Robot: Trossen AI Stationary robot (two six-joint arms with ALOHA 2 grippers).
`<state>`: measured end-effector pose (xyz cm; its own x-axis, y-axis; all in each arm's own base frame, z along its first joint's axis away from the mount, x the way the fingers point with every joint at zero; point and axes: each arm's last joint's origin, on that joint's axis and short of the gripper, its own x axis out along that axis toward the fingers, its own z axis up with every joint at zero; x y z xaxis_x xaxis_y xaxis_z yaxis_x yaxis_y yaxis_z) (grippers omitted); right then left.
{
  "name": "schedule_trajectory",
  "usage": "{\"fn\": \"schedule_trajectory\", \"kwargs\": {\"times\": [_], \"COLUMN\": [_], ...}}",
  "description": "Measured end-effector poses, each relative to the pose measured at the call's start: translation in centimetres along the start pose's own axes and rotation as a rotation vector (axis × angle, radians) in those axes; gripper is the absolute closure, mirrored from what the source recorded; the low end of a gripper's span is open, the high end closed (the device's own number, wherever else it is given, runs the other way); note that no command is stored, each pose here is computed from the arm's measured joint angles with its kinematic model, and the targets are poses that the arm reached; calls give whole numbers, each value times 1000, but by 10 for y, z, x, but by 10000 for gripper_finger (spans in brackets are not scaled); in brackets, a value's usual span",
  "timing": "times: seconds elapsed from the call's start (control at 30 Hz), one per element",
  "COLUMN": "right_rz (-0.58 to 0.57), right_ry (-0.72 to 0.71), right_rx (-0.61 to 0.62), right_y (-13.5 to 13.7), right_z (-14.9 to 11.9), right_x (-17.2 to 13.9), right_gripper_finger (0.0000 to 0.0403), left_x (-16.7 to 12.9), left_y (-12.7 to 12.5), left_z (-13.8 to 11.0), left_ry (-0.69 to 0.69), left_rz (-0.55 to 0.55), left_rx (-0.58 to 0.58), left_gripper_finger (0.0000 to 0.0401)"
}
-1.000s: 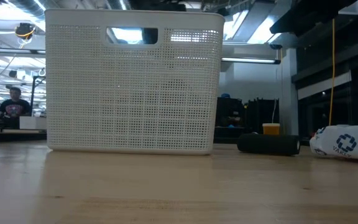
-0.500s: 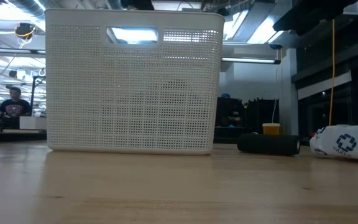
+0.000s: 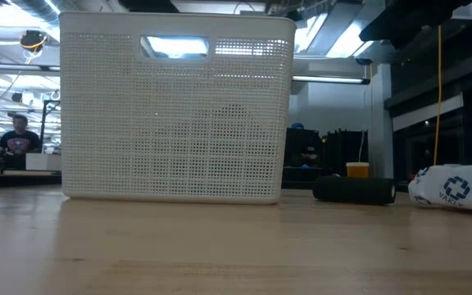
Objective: Pick & place medical supplies in basket/bin
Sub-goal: Put the orange bottle into the white bin
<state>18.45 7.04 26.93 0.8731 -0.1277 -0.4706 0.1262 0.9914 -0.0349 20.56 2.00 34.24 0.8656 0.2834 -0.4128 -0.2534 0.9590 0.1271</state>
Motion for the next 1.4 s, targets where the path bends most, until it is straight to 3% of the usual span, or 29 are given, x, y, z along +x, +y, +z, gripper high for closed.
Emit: {"fn": "schedule_trajectory", "kwargs": {"times": [0.23,0.33,0.53,0.73,0.97,1.2,1.4], "right_rz": [1,-22,-173,-177,-180,-241,-282], "right_ry": [-15,-17,-21,-17,-27,-25,11], "right_rx": [4,-13,-46,4,36,72,123], "right_y": [0,0,-6,-6,-7,-19,-42], "right_z": [1,1,-1,-2,-1,2,4], "right_x": [0,0,0,0,0,5,14], "right_gripper_finger": [393,393,393,393,393,393,393], "left_x": [-25,-28,-25,-26,-27,-44,-40], "left_y": [8,11,15,15,16,22,29], "left_z": [-15,-26,-44,-43,-42,-41,-68], "left_ry": [-205,-200,-170,-192,-199,-264,-314], "left_rz": [33,56,90,88,98,107,137], "left_rx": [15,67,89,87,184,202,173], "left_gripper_finger": [397,396,398,399,396,398,399]}}
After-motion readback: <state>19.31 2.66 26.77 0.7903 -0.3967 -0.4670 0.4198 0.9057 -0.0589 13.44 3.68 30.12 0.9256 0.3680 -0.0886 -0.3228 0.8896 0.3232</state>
